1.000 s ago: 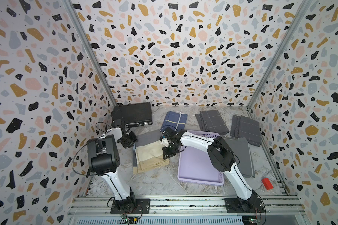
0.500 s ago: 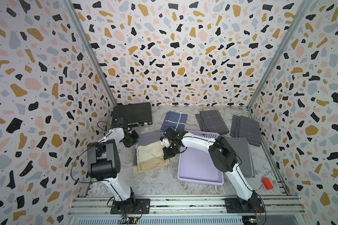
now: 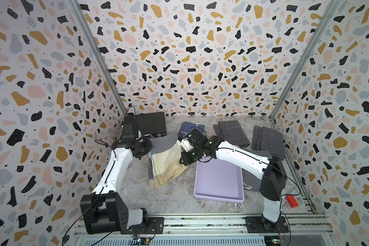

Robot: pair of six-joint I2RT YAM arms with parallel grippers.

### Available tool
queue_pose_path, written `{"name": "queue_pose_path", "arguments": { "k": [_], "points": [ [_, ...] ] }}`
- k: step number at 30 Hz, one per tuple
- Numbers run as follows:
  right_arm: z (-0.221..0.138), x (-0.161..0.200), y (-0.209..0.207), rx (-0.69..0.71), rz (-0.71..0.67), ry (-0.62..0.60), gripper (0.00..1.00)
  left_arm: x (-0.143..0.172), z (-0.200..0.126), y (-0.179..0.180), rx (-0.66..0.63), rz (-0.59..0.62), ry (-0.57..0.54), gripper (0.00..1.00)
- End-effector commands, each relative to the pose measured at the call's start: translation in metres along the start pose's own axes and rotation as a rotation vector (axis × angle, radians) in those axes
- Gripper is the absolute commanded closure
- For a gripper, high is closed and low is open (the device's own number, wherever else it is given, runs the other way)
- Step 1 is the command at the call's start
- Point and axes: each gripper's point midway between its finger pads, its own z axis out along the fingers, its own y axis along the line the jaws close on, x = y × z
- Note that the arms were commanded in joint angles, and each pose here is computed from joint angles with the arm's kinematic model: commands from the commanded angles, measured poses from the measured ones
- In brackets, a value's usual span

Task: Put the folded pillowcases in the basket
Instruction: Pick up the pillowcase from the center of the board, then place the pillowcase in the basket.

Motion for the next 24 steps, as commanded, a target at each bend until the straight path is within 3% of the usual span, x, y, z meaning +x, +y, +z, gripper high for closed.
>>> {"name": "queue_pose_path", "arguments": {
  "k": [1,6,13,24],
  "points": [
    [-0.045,0.017,-0.014,0.11,0.047,-0.049,1.0,0.009,-0.025,-0.046,0.094,0.063,-0.009,1.0],
    [-0.084,0.061,-0.044,0.232,0.117,-0.086,1.0,0.047,-0.032,-0.109,0.194,0.197,0.046,1.0],
    [-0.105,0.113,-0.097,0.337,0.232,-0.079,1.0,0.094,-0.013,-0.183,0.275,0.37,0.122,1.0],
    [-0.119,0.146,-0.153,0.402,0.361,-0.062,1.0,0.136,0.048,-0.241,0.306,0.492,0.231,1.0]
  ]
}}
